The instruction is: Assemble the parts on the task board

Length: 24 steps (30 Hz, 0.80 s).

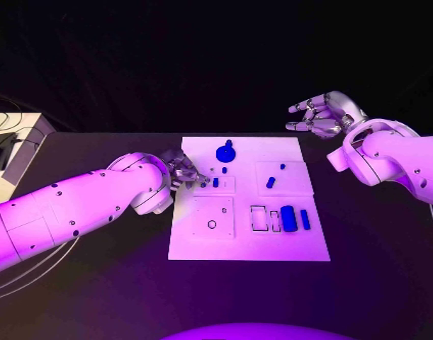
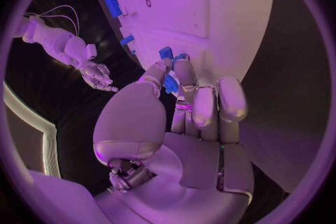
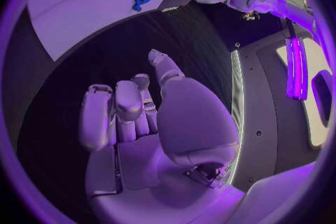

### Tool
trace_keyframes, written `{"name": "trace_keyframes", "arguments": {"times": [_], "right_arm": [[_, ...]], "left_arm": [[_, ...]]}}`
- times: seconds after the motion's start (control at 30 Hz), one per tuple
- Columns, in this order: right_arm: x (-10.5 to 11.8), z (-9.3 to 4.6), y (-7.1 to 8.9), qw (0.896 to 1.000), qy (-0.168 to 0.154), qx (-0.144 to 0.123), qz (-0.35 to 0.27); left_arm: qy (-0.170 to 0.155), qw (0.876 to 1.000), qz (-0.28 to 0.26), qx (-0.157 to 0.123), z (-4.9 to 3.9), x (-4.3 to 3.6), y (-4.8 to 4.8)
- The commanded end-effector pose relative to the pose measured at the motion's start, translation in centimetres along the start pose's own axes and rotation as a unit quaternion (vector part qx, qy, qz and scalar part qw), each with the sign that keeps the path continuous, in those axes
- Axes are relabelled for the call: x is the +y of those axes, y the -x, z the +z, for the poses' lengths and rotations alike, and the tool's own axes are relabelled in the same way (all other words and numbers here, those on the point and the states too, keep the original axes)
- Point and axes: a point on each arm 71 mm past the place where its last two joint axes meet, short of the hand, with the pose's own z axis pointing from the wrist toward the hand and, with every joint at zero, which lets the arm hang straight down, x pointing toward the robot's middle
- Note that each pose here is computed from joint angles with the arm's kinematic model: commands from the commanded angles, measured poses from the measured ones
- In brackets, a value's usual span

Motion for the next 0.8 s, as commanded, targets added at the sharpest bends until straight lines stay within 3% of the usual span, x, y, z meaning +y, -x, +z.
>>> {"name": "trace_keyframes", "arguments": {"times": [0.03,0.8], "right_arm": [[0.08,0.01,-0.12,1.0,0.006,0.006,0.001],[-0.07,-0.07,-0.07,1.0,0.004,0.005,0.0]], "left_arm": [[0.012,0.999,0.019,0.031,0.07,0.47,-1.21],[0.019,0.999,0.034,0.024,-0.05,0.8,-0.9]]}}
